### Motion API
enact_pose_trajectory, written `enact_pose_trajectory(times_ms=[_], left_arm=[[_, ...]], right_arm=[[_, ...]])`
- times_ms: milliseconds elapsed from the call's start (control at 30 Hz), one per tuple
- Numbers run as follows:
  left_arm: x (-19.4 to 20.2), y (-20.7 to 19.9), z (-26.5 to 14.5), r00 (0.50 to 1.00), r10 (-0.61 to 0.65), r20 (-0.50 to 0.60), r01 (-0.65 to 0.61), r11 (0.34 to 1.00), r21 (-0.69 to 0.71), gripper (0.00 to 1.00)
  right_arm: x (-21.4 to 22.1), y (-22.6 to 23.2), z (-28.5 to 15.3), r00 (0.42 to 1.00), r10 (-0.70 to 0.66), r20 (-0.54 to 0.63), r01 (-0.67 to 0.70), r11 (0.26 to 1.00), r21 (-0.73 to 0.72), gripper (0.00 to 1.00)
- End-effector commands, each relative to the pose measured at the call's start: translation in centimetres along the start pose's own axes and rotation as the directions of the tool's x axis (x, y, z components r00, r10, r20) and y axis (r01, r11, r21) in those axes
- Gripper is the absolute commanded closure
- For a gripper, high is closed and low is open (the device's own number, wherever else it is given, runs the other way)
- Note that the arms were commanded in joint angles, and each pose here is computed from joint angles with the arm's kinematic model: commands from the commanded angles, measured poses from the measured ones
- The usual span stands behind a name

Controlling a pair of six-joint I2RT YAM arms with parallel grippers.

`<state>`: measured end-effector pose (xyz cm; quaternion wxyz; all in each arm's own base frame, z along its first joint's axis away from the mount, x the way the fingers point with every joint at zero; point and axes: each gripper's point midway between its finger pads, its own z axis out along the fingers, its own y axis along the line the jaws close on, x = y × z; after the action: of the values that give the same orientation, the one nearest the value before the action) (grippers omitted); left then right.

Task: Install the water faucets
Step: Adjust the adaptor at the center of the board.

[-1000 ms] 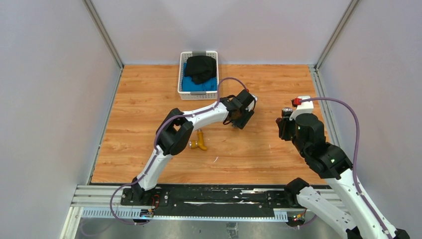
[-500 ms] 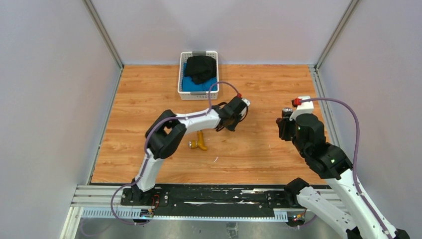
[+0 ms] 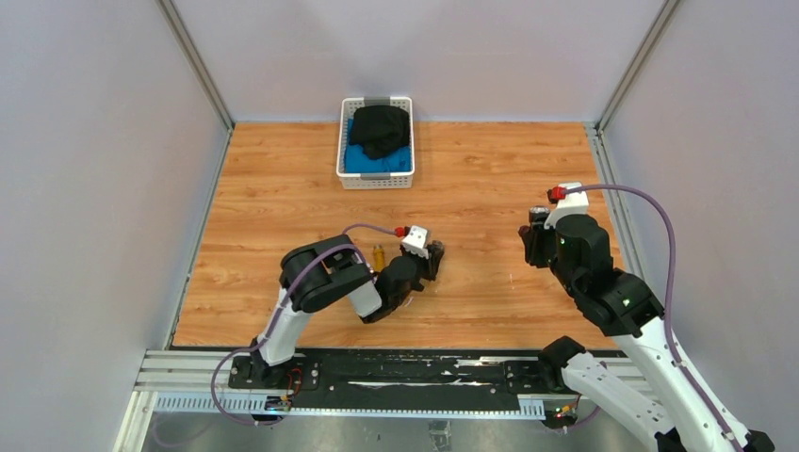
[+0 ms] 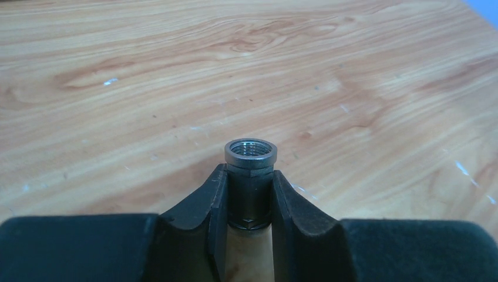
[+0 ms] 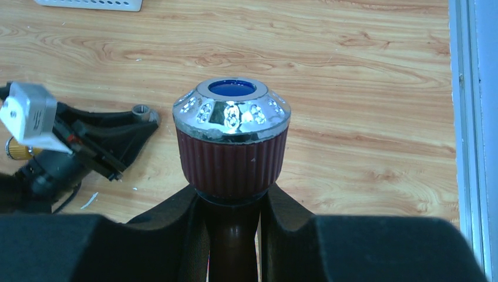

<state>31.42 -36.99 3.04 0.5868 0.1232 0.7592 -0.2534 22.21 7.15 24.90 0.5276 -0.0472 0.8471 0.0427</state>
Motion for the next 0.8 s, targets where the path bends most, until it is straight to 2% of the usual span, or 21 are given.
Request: enact_pose_trajectory(times_ms=[0, 233, 433, 567, 767], left_arm=[[-0.3, 0.2, -1.6, 0.985, -0.029, 0.169, 0.030, 1.000, -0.002, 1.00], [2.6, 0.7, -2.1, 0.991, 0.054, 0.121, -0.050, 0.998, -0.039, 0.98], [3.1, 0.9, -2.7, 0.992, 0.074, 0.102, -0.070, 0.997, -0.040, 0.66], [3.0, 1.2, -3.2, 0.992, 0.078, 0.097, -0.074, 0.996, -0.047, 0.64], [3.1, 0.9, -3.4, 0.993, 0.081, 0.091, -0.079, 0.996, -0.030, 0.53]], right_arm=[[0.5, -0.2, 0.0, 1.000, -0.002, -0.015, 0.002, 1.000, 0.000, 1.00], [0.8, 0.0, -0.1, 0.999, 0.009, -0.031, -0.009, 1.000, -0.014, 1.00], [0.7, 0.0, -0.2, 1.000, 0.009, -0.026, -0.009, 1.000, -0.014, 1.00], [0.6, 0.2, -0.2, 1.000, 0.012, -0.026, -0.012, 1.000, -0.024, 1.00], [0.3, 0.3, -0.3, 1.000, 0.019, -0.013, -0.019, 0.999, -0.032, 1.00]])
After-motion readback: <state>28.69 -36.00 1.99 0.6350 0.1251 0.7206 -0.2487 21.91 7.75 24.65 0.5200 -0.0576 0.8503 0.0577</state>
